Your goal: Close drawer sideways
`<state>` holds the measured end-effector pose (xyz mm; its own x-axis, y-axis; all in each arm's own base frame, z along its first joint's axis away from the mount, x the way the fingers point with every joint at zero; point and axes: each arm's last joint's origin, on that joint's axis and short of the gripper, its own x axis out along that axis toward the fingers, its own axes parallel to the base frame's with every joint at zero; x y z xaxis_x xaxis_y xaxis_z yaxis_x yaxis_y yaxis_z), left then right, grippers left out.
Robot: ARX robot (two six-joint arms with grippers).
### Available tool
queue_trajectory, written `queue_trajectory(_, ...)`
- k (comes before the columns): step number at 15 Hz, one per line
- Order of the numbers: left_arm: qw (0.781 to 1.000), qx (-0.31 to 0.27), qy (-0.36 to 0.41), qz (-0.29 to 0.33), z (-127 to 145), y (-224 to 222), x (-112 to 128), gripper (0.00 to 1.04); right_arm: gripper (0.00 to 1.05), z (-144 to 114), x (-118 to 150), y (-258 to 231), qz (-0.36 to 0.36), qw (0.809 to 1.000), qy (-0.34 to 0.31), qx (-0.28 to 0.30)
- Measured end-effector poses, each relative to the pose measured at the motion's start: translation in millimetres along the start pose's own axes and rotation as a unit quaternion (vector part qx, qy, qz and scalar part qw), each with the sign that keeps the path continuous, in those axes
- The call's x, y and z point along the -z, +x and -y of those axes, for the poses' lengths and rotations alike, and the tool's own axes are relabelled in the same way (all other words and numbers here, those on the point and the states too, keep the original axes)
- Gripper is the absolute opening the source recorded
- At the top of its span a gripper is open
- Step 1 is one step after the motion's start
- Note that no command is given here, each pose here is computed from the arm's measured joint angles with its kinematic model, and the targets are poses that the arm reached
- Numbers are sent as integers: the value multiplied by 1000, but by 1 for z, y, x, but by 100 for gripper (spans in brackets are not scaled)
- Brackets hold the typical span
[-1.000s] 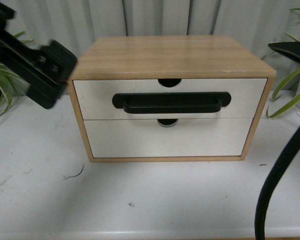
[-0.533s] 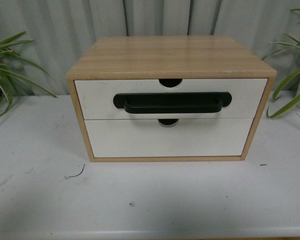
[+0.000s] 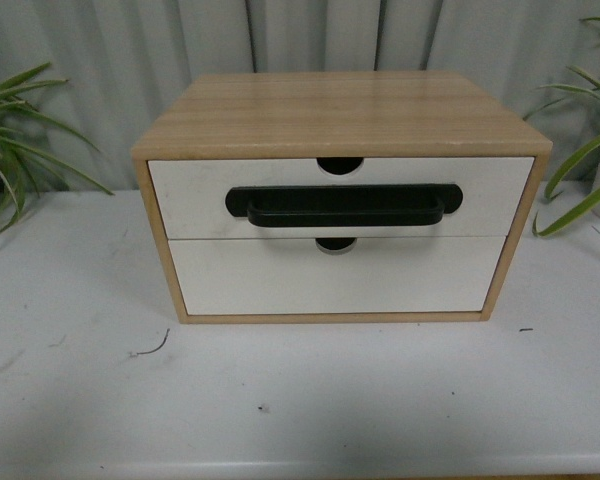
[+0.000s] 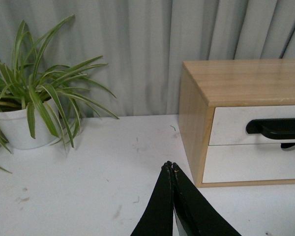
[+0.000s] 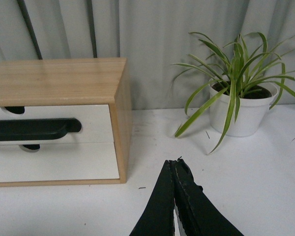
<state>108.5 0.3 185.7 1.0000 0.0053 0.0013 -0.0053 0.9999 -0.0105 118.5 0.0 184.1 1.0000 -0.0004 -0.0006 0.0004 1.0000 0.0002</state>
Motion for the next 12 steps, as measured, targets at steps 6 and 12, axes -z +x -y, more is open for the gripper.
queue_trajectory(6,1000,2,0,2,0,-11,11,2,2,0,13,-8,8,1000,0,0)
queue_trajectory(12,1000,3,0,-1,0,-11,19,2,2,0,17,-21,1,1000,0,0)
